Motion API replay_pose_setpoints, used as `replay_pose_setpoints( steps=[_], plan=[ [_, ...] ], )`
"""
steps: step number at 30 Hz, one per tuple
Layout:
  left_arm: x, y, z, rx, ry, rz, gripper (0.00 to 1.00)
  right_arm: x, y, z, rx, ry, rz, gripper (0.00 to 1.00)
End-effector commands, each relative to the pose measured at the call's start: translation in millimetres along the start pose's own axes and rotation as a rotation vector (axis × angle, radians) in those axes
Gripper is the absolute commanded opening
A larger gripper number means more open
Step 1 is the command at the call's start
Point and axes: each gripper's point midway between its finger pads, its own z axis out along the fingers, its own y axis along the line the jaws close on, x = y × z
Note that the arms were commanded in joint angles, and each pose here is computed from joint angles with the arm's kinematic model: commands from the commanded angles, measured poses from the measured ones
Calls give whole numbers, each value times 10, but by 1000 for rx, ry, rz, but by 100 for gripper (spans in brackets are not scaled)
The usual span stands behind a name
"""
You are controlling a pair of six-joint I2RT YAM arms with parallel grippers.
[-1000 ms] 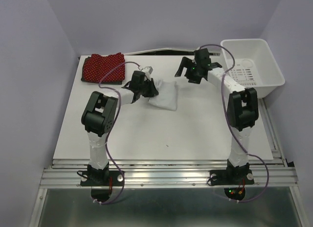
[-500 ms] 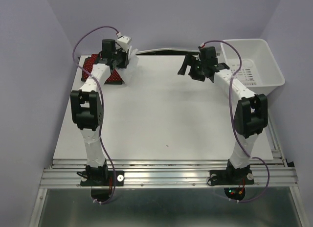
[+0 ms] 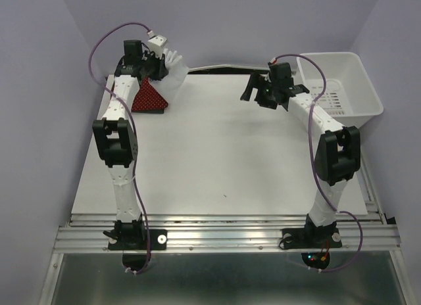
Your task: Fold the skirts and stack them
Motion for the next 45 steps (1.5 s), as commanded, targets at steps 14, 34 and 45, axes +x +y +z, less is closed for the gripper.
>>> replay_pose_setpoints(
  steps=[14, 34, 45],
  plan=[
    [391, 948, -141, -71, -66, -341, 4, 3, 47, 79, -42, 4, -18, 100],
    [641, 1584, -501, -408, -70, -321, 68, 13, 121, 31, -78, 15, -24, 100],
    [-270, 1516, -1052, -438, -260, -135, 54, -18, 142, -8, -82, 5, -29, 100]
  ],
)
